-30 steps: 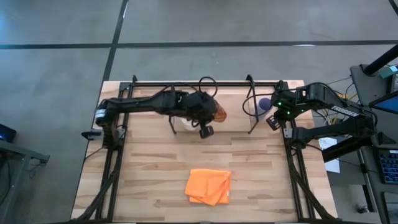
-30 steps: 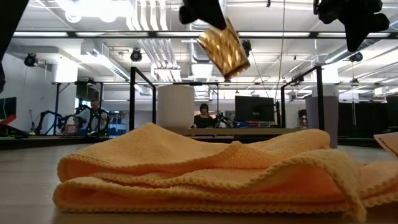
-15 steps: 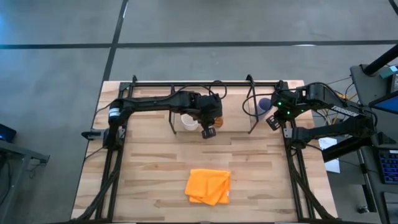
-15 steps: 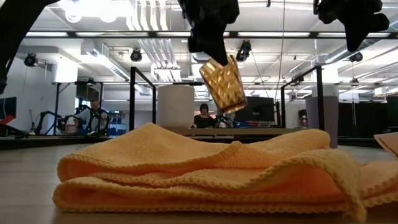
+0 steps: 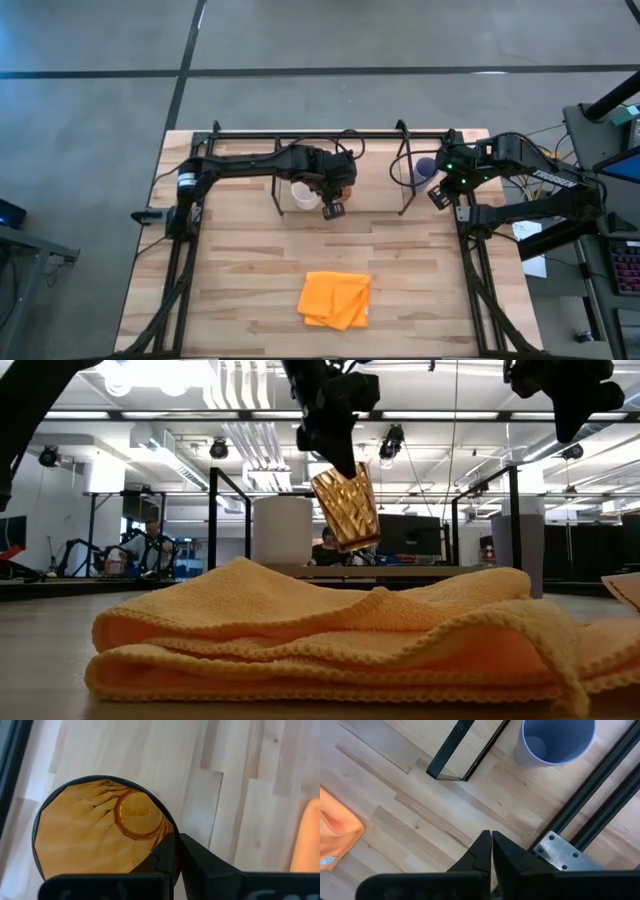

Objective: Stack small to large cups/mugs on shelf
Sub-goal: Put the brown cup on the shelf

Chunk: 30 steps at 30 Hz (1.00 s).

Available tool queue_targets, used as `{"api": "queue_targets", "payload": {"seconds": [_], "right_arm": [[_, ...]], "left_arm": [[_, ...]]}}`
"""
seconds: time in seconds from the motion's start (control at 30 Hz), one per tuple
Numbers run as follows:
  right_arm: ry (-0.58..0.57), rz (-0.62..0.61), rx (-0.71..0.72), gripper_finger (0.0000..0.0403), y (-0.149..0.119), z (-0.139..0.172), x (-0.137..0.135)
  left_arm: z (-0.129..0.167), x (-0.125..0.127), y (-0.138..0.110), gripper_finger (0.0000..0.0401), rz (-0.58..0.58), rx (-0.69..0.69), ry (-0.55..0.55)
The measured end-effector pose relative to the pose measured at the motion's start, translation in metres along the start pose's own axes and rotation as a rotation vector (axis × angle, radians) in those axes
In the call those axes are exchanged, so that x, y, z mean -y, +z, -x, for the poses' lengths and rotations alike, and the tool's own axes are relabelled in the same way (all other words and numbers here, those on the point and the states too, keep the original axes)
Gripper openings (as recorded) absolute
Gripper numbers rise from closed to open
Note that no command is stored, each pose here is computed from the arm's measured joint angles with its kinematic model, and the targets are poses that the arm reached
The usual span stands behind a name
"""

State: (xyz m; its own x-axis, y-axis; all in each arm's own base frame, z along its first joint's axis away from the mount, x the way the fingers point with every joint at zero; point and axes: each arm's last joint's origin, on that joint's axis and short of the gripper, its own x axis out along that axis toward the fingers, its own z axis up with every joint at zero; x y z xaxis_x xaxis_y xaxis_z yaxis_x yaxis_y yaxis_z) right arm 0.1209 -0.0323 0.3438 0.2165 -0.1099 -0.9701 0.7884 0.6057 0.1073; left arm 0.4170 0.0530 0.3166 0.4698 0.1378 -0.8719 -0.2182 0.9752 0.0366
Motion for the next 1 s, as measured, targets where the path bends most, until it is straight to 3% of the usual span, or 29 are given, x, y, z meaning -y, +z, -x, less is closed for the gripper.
{"api": "queue_targets", "payload": {"seconds": [1.0], "right_arm": [[0.011,-0.001,0.014,0.0009,0.001,0.0,-0.001]], "left_arm": [[-0.017,0.0,-0.011,0.0,0.0,-0.065,-0.015]]}}
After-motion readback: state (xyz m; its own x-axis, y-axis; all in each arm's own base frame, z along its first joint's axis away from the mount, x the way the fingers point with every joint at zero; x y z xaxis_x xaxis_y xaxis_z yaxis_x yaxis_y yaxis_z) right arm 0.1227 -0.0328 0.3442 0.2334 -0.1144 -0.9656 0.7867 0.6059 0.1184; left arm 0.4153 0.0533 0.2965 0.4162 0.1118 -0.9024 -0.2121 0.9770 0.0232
